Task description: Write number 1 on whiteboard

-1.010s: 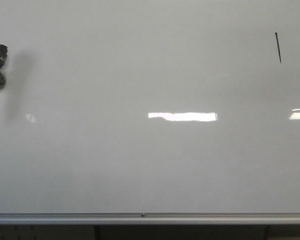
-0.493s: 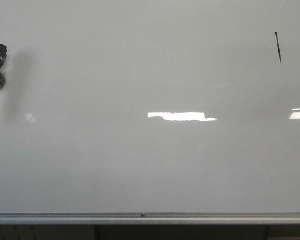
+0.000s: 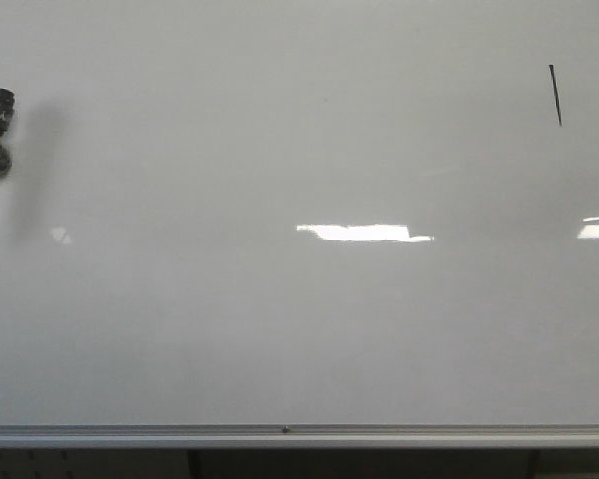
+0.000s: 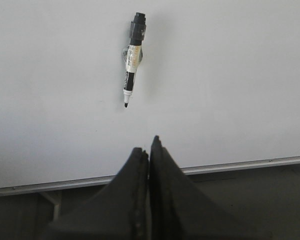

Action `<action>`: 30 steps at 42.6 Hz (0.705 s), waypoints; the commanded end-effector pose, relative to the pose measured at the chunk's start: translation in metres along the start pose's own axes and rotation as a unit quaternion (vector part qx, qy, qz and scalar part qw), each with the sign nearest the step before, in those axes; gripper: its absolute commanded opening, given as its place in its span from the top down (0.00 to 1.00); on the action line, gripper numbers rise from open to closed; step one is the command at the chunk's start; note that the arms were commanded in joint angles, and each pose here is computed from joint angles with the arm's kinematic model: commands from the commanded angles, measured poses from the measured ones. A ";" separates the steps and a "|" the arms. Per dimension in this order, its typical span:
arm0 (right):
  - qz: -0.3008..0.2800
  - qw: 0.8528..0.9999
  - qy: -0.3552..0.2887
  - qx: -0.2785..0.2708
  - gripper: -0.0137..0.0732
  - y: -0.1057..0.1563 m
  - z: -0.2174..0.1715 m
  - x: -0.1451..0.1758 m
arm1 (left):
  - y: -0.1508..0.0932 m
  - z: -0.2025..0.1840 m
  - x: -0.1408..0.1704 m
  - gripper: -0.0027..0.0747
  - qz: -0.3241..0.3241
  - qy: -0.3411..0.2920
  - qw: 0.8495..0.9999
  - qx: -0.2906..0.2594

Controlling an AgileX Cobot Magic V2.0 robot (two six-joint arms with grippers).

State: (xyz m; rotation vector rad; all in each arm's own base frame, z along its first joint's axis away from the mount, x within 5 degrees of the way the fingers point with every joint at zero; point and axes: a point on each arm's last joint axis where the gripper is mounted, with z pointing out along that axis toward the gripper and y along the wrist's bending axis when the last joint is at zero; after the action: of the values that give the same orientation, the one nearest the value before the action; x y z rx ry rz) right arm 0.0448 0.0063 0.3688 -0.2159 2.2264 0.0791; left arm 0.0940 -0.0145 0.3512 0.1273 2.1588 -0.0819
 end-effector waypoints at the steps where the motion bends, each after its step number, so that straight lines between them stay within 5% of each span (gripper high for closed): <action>1: 0.000 0.999 -0.047 0.002 0.92 0.000 -0.004 -0.012 | -0.001 -0.006 -0.012 0.99 0.003 -0.044 0.999 0.006; 30: 0.000 0.999 -0.045 0.001 0.92 0.000 -0.004 -0.011 | 0.000 -0.011 -0.007 0.99 0.000 -0.066 0.998 0.007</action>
State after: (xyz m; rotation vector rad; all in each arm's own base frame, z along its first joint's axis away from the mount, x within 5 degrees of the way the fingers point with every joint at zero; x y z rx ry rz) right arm 0.0454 0.0064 0.3695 -0.2152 2.2157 0.0804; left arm 0.0914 -0.0139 0.3507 0.1265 2.1465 -0.0843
